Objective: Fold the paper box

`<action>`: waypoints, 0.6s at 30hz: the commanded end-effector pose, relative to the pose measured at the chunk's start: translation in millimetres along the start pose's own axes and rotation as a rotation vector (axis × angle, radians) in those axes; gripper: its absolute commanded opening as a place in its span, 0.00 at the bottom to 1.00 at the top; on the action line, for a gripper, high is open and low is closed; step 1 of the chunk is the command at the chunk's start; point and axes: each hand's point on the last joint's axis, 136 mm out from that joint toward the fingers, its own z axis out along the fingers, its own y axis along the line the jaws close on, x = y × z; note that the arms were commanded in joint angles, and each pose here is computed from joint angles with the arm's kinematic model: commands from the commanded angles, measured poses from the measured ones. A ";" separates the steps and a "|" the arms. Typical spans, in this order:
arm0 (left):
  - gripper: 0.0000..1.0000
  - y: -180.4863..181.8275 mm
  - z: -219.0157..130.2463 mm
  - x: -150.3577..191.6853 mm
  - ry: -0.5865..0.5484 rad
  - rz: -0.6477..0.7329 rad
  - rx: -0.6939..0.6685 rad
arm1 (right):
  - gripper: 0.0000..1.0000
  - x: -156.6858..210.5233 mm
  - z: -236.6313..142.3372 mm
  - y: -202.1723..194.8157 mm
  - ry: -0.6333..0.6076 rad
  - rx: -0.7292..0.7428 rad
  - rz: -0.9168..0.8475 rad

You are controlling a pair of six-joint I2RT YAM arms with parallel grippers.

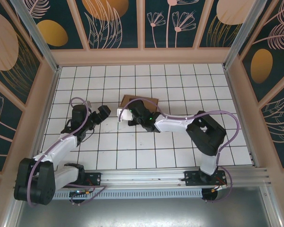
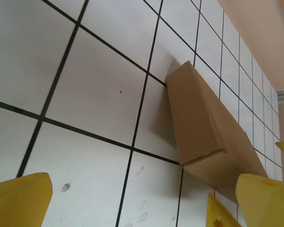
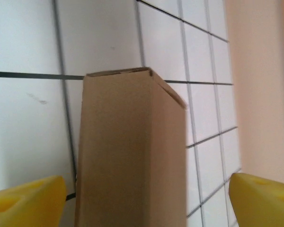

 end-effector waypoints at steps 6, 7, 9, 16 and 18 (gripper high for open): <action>0.98 -33.6 -47.6 -77.4 -0.423 0.298 0.017 | 0.99 -29.2 -78.4 -34.4 -0.381 -0.215 0.457; 0.99 -34.7 -49.2 -82.4 -0.454 0.338 0.008 | 0.99 -22.3 -88.3 -45.0 -0.408 -0.199 0.515; 0.98 -34.9 -50.8 -90.6 -0.503 0.408 -0.016 | 0.99 -1.5 -103.3 -64.9 -0.433 -0.132 0.624; 0.99 -25.1 -52.4 -112.6 -0.646 0.705 -0.174 | 0.99 148.3 -149.6 -114.7 -0.327 0.298 1.068; 0.99 -17.2 -52.3 -118.4 -0.678 0.748 -0.238 | 0.99 188.5 -161.8 -115.5 -0.278 0.403 1.126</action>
